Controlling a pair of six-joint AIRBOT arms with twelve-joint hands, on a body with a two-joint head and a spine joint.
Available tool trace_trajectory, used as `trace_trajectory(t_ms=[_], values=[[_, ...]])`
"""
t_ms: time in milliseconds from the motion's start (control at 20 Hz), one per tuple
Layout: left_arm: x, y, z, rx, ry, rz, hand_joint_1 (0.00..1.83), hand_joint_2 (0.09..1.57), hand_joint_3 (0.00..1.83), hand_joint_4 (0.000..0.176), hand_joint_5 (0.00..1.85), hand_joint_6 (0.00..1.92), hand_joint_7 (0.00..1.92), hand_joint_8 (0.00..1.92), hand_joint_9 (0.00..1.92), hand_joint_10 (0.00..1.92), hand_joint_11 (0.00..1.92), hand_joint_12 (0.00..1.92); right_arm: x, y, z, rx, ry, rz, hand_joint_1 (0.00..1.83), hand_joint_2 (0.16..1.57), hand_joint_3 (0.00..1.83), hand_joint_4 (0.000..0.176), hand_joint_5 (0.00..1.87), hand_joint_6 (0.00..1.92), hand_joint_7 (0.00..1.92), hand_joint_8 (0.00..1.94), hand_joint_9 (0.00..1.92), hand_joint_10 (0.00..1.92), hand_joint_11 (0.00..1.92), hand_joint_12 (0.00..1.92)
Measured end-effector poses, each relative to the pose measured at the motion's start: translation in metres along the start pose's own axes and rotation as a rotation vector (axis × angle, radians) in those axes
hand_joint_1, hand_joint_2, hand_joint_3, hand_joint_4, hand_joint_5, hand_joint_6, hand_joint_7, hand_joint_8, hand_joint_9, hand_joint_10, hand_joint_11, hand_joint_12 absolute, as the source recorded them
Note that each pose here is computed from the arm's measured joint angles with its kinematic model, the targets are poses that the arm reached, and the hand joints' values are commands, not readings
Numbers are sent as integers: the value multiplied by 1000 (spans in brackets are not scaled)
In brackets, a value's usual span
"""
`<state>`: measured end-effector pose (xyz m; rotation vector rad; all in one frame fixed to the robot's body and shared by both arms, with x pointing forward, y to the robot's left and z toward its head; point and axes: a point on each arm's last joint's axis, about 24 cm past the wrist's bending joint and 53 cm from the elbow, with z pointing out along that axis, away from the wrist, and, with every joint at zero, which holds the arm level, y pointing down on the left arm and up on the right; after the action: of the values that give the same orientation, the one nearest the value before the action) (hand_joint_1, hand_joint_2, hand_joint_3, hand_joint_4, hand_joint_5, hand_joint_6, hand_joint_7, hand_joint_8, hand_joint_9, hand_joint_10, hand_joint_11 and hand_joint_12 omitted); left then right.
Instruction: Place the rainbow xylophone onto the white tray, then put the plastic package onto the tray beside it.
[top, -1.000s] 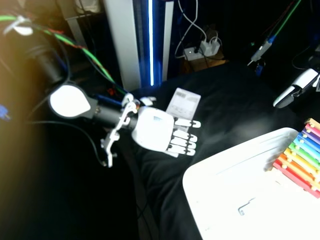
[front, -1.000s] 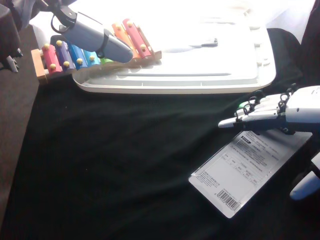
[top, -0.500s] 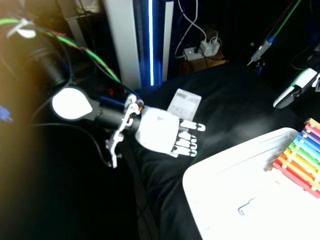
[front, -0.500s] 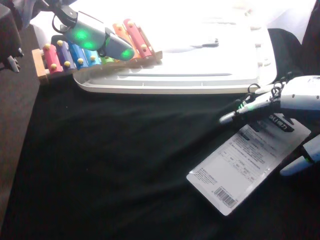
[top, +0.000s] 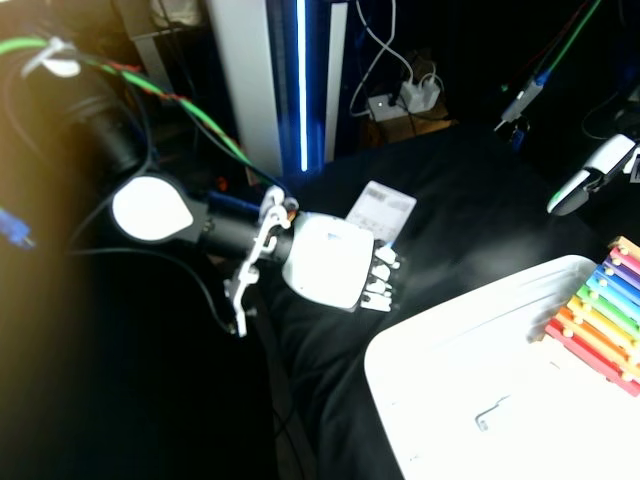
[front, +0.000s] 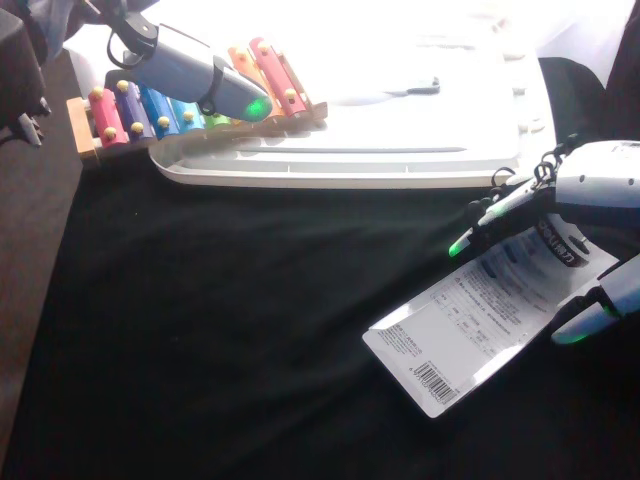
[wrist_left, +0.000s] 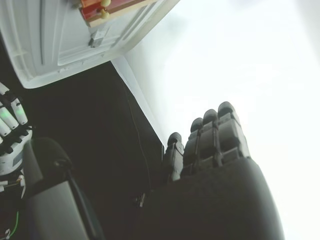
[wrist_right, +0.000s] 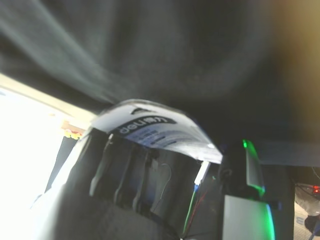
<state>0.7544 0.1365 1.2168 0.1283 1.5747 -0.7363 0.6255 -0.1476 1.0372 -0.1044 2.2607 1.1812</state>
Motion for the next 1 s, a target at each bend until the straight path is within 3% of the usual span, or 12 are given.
trace_trajectory(t_ms=[250, 300, 350, 400, 450, 500, 550, 750, 800, 850, 950, 1000], values=[[0, 0, 0, 2, -3, 0, 744, 723, 3, 176, 0, 0, 0, 0, 0, 0, 0, 0, 2, 3, 0, -13, 7, -2, 1259, 1116, 1, 0, 850, 1015, 1102, 947, 1110, 15, 673, 1152], [-1, -1, 0, 2, -4, 0, 750, 716, 0, 176, 0, 0, 0, 0, 0, 0, 0, 0, 3, 5, 0, -17, 9, -3, 1255, 1139, 3, 0, 817, 1016, 1040, 1087, 1117, 18, 679, 1197], [-1, -1, 0, 2, -4, 0, 764, 715, 0, 176, 0, 0, 0, 0, 0, 0, 0, 0, 4, 6, 0, -22, 12, -4, 1263, 1128, 0, 0, 870, 920, 1045, 1096, 1184, 52, 760, 1250], [0, 0, 0, 2, -3, 0, 771, 722, 2, 176, 0, 0, 0, 0, 0, 0, 0, 0, 5, 8, -1, -27, 17, -4, 1259, 1140, 0, 0, 869, 884, 1008, 1178, 1127, 343, 816, 1340], [0, 0, 0, 3, -5, 0, 749, 725, 3, 176, 0, 0, 0, 0, 0, 0, 0, 0, 6, 9, -1, -32, 19, -6, 1250, 1167, 0, 0, 847, 914, 936, 1337, 895, 1183, 843, 1632], [0, 0, 0, 3, -4, 0, 747, 726, 3, 176, 0, 0, 0, 0, 0, 0, 0, 0, 7, 8, -2, -33, 20, 2, 1182, 1138, 0, 0, 919, 1018, 892, 1374, 788, 1556, 848, 1769], [-1, -1, 0, 3, -5, 0, 751, 717, 0, 176, 0, 0, 0, 0, 0, 0, 0, 0, 6, 9, -2, -35, 18, 9, 1167, 1134, 0, 0, 929, 1047, 837, 1444, 704, 1719, 826, 1876], [-1, -1, 0, 4, -8, -2, 786, 701, 0, 176, 0, 0, 0, 0, 0, 0, 0, 0, 7, 7, -3, -31, 21, 24, 1231, 1208, 0, 0, 861, 893, 782, 1590, 619, 1762, 722, 1917], [0, 0, -1, 4, -8, -2, 783, 711, 0, 176, 0, 0, 0, 0, 0, 0, 0, 0, 7, 7, -3, -31, 21, 24, 1177, 1153, 0, 0, 908, 1036, 729, 1648, 591, 1858, 736, 1920], [0, 0, -1, 2, -6, -2, 784, 715, 1, 176, 0, 0, 0, 0, 0, 0, 0, 0, 7, 7, -3, -31, 21, 25, 1210, 1216, 3, 0, 856, 953, 712, 1677, 561, 1875, 678, 1921], [0, 0, -1, 3, -6, -2, 775, 709, 0, 176, 0, 0, 0, 0, 0, 0, 0, 0, 7, 8, -2, -35, 19, 30, 1230, 1202, 0, 0, 872, 941, 794, 1565, 597, 1827, 676, 1921], [0, 0, -1, 3, -6, -2, 768, 710, 0, 176, 0, 0, 0, 0, 0, 0, 0, 0, 7, 9, -2, -39, 18, 32, 1237, 1184, 0, 0, 863, 980, 861, 1451, 617, 1697, 601, 1876]])
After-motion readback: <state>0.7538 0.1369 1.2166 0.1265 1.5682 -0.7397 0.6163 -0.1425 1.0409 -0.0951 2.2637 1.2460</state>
